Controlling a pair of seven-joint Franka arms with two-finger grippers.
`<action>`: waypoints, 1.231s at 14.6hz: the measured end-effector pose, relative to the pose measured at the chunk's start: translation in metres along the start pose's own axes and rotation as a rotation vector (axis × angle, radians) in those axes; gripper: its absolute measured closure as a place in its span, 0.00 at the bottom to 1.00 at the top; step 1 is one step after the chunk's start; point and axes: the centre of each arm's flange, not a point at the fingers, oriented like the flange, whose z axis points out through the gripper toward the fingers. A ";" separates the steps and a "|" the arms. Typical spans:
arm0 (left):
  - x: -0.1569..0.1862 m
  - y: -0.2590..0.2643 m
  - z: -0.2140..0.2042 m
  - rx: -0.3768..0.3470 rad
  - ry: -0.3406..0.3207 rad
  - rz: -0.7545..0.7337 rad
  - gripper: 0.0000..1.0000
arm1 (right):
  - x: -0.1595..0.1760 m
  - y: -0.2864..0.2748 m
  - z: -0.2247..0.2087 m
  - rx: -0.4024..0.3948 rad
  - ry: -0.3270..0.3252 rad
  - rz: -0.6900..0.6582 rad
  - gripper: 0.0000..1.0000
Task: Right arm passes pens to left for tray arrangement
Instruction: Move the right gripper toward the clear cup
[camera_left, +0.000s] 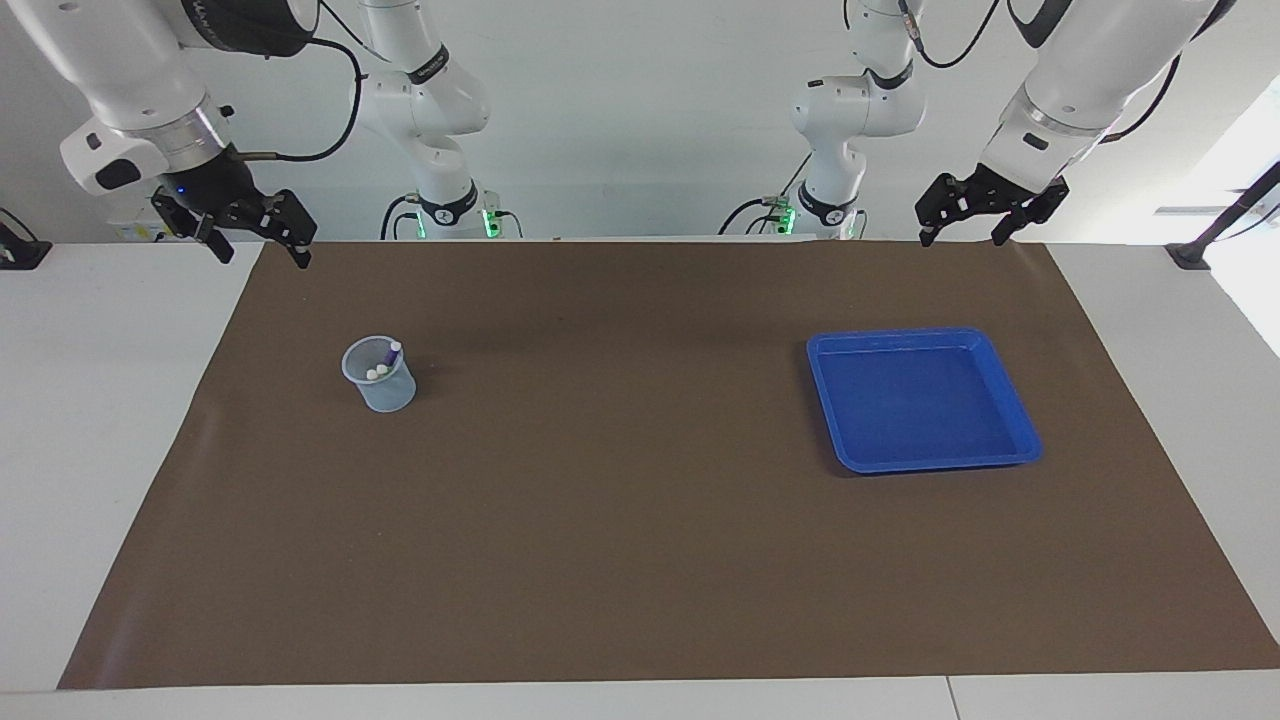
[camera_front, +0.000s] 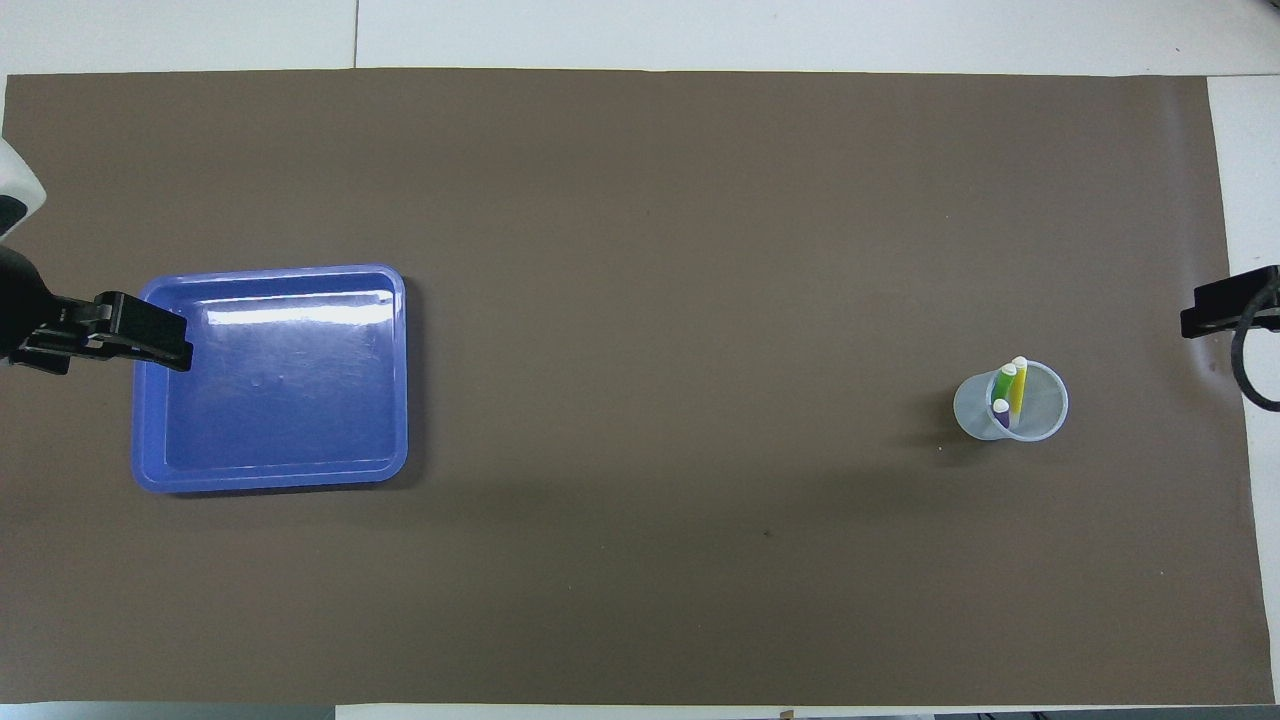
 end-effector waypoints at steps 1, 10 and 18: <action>0.000 0.000 0.000 0.000 0.000 0.000 0.00 | 0.000 0.000 0.000 0.000 0.000 0.000 0.00; 0.000 0.000 0.000 0.000 0.000 0.000 0.00 | -0.002 -0.019 0.004 -0.001 -0.012 -0.035 0.00; 0.000 0.000 0.000 0.000 0.000 0.000 0.00 | -0.011 -0.053 0.036 -0.006 -0.005 -0.110 0.00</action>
